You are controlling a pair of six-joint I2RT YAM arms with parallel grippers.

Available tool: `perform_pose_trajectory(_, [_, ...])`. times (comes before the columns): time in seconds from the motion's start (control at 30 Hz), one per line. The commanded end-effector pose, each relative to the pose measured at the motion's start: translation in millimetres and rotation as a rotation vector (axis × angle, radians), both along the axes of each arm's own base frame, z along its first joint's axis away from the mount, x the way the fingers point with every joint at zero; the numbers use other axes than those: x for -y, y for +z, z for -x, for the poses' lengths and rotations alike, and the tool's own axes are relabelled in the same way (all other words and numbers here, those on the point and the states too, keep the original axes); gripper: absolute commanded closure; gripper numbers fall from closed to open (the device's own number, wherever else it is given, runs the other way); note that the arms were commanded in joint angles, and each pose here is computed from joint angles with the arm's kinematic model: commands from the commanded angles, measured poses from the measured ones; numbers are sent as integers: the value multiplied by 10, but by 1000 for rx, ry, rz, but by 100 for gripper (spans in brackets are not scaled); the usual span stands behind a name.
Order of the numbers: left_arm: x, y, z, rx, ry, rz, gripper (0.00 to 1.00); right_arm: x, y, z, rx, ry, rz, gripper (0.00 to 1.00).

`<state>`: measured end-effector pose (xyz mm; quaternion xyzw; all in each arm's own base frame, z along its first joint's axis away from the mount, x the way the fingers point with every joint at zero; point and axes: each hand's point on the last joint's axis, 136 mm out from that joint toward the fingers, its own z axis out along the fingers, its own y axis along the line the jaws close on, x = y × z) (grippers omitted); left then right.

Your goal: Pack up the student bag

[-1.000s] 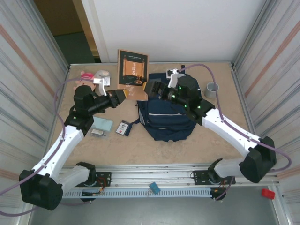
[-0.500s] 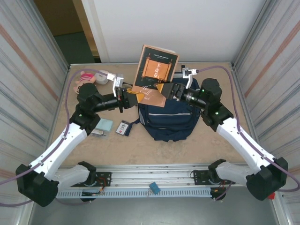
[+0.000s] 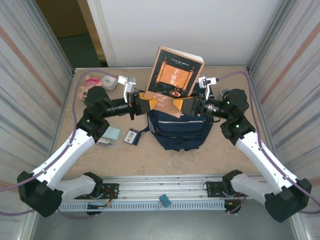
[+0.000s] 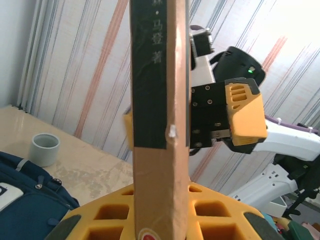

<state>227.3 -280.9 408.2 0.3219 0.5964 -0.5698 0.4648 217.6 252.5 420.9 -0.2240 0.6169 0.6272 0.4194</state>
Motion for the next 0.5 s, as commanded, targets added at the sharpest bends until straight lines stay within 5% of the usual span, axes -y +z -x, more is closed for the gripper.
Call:
perform_pose_trajectory(0.0, [-47, 233, -15, 115, 51, 37, 100, 130, 280, 227, 150, -30, -43, 41])
perform_pose_trajectory(0.27, [31, 87, -4, 100, 16, 9, 95, 211, 297, 86, 180, -169, 1, 92])
perform_pose_trajectory(0.37, [36, 19, 2, 100, 22, -16, 81, 223, 193, 50, 220, -199, 62, 100])
perform_pose_trajectory(0.47, [-6, -123, 14, 143, 50, -92, 53, 257, -24, 36, 304, -233, 204, 100])
